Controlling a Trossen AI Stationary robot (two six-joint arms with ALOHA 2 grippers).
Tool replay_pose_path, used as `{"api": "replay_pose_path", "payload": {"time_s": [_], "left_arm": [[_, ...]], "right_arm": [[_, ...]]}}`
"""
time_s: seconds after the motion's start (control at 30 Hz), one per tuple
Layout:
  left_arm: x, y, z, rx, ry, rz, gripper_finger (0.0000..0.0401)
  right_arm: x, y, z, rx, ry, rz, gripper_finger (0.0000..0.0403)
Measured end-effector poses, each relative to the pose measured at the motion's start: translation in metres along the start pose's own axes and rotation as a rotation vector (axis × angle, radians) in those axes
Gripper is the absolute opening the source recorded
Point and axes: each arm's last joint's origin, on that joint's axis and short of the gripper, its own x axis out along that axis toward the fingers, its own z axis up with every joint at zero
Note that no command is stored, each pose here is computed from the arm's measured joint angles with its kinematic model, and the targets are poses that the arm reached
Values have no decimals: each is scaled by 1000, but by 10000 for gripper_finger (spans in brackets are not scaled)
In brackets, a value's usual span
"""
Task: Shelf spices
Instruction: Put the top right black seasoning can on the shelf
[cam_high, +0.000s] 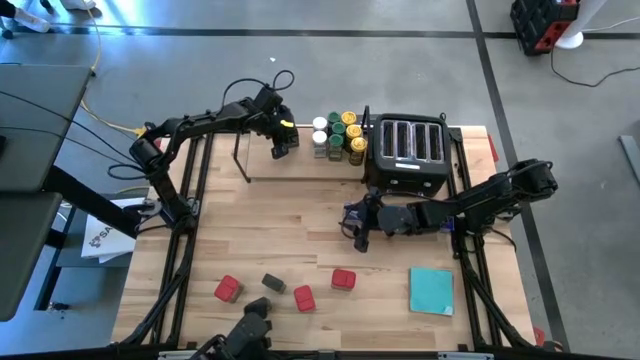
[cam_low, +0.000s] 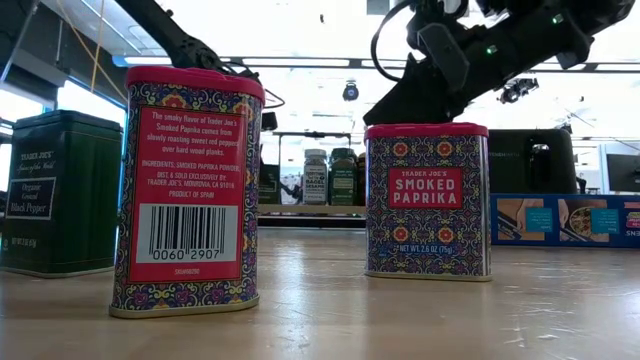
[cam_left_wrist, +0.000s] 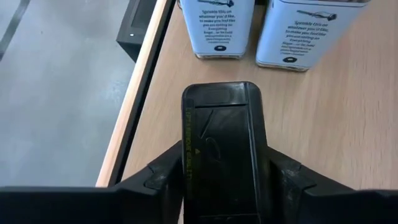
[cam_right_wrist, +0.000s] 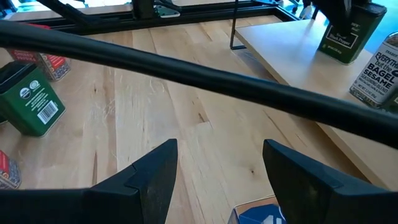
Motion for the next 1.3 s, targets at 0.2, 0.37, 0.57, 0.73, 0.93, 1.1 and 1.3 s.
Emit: {"api": "replay_pose_path", "payload": {"time_s": [0.2, 0.37, 0.57, 0.73, 0.93, 1.1, 1.3], "left_arm": [[0, 0, 3, 2, -48, -25, 200], [0, 2, 5, 4, -73, -9, 227], [-3, 0, 8, 0, -85, -11, 235], [-13, 0, 11, 1, -107, -4, 235], [-38, 0, 11, -8, -114, 10, 235], [-53, 4, 1, -49, -62, 6, 235], [-49, 6, -13, -85, 37, -31, 235]], "right_arm": [[0, -1, 0, 1, 0, -3, 231], [0, -1, 0, 4, 3, 9, 231], [0, -1, 0, 4, 3, 10, 231], [0, -1, 0, 4, 5, 10, 231], [0, -1, 0, 7, 6, 11, 231], [0, -1, 0, 7, 7, 13, 231], [0, 0, 0, 7, 11, 34, 231]]}}
